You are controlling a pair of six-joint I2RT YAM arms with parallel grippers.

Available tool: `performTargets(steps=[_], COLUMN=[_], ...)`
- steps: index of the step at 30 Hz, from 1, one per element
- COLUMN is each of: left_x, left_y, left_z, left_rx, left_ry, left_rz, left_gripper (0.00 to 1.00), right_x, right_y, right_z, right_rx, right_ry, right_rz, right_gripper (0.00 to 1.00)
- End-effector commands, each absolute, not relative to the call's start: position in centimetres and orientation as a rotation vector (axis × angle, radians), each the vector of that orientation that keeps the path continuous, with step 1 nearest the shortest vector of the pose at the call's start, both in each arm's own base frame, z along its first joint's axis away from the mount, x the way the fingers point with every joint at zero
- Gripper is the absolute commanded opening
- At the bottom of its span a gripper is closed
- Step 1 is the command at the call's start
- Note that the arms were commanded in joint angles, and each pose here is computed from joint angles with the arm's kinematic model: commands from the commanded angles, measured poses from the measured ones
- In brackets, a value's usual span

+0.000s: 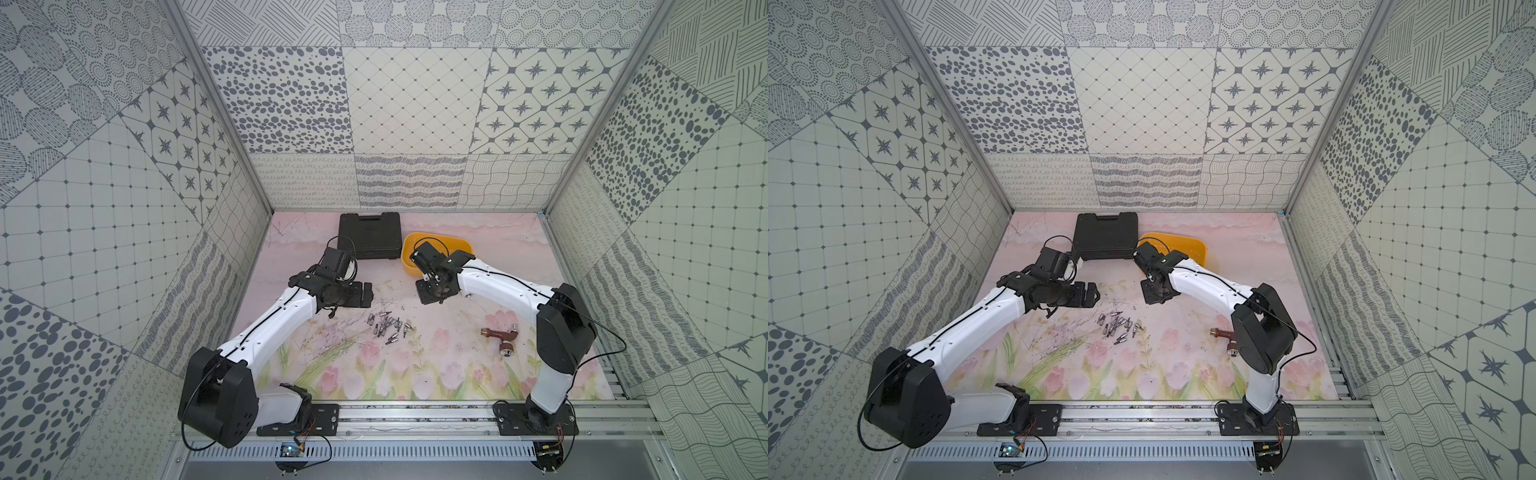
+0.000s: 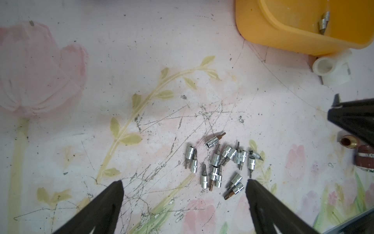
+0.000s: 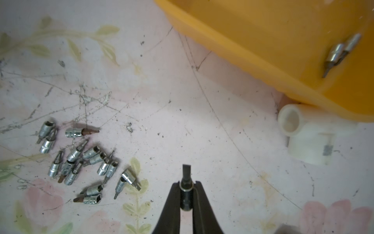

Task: Put the bit on the desktop into the storage box
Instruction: Place the screwdriver bit in the storage box.

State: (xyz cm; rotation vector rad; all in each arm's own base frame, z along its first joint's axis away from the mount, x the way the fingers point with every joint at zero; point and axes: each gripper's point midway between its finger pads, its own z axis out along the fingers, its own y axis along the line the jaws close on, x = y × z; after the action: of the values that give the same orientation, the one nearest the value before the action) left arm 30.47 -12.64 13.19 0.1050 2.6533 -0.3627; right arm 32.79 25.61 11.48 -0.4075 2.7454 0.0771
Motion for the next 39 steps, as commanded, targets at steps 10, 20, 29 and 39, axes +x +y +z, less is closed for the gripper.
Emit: performTargets(steps=[10,20,29,39], left_x=[30.2,30.3,30.3,30.3], left_y=[-12.6,-12.7,-12.8,-12.9], left_z=[13.5,13.6,13.7,13.7], left_rx=[0.133,0.133,0.138,0.137], left_ry=[2.656,2.653,2.649,2.648], left_rz=[-0.354,-0.361,-0.367,-0.375], left_gripper=[0.99,0.99,0.99,0.99], right_x=[42.0,45.9,46.4,45.6], right_y=[23.1,21.3,19.9,18.4], right_z=[14.1,11.7,8.0,5.2], right_rx=[-0.315,-0.191,-0.12,-0.064], right_ry=[2.633,2.68,2.76,2.831], right_rz=[0.035,0.058,0.039,0.029], right_gripper=[0.13,0.13,0.13,0.14])
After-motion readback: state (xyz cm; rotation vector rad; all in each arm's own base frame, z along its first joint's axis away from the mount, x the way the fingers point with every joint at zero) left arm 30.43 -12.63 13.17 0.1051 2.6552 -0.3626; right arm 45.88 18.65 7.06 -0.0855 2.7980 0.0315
